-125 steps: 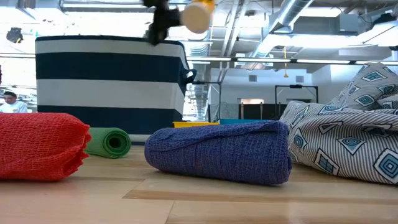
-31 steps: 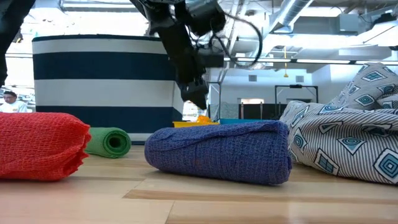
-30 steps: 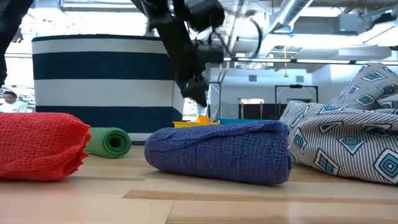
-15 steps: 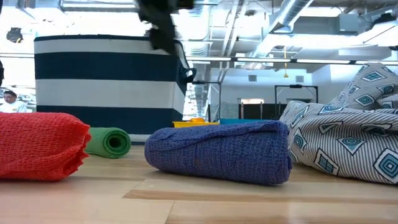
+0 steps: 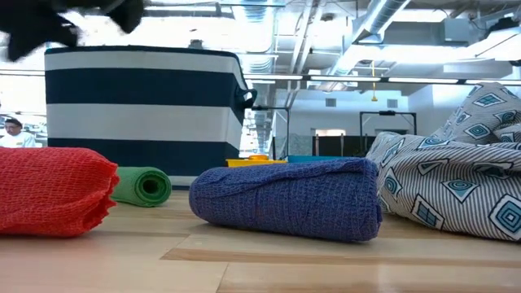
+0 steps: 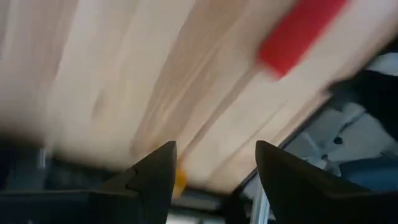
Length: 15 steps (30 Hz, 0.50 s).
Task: Pick & place medical supplies in basket/bin
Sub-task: Put the orange pill bottle into the yellow basket
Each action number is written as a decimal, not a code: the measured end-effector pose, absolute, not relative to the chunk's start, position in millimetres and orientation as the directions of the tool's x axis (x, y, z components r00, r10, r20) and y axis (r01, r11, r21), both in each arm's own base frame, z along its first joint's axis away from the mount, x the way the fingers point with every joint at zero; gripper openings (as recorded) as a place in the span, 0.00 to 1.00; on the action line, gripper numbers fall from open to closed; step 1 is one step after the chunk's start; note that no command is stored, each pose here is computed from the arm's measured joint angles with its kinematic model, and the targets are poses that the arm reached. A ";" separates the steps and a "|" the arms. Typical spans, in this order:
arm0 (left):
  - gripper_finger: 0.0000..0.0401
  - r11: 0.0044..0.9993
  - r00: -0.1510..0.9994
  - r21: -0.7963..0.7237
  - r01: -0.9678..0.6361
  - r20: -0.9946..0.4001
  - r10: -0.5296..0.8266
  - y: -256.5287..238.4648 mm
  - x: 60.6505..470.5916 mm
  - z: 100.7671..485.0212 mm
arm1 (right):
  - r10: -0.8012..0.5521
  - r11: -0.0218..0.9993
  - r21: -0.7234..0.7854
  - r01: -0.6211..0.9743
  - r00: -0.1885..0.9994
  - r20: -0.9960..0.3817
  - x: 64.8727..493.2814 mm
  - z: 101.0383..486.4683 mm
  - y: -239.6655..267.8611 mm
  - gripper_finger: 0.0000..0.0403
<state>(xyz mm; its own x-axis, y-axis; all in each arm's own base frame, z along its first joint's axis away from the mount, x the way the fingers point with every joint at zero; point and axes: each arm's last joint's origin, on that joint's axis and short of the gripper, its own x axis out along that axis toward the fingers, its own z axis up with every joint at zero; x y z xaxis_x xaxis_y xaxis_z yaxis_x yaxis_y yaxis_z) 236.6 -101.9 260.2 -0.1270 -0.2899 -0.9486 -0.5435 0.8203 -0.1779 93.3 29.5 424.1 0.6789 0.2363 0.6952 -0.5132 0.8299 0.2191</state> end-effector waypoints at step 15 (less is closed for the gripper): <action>0.61 0.476 -0.379 0.240 -0.846 -0.899 -0.221 -160.9 171.4 209.5 | 0.243 0.820 0.219 -0.529 0.668 0.704 92.8 424.9 31.6 0.50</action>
<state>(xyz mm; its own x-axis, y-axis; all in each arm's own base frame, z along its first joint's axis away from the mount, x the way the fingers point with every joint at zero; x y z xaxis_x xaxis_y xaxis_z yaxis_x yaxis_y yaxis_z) 171.4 -160.9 209.5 -0.3789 -0.2211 -0.8986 -0.8462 0.4759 0.2397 92.8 31.6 424.9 0.6675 0.2428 0.7039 -0.5291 0.8199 0.2189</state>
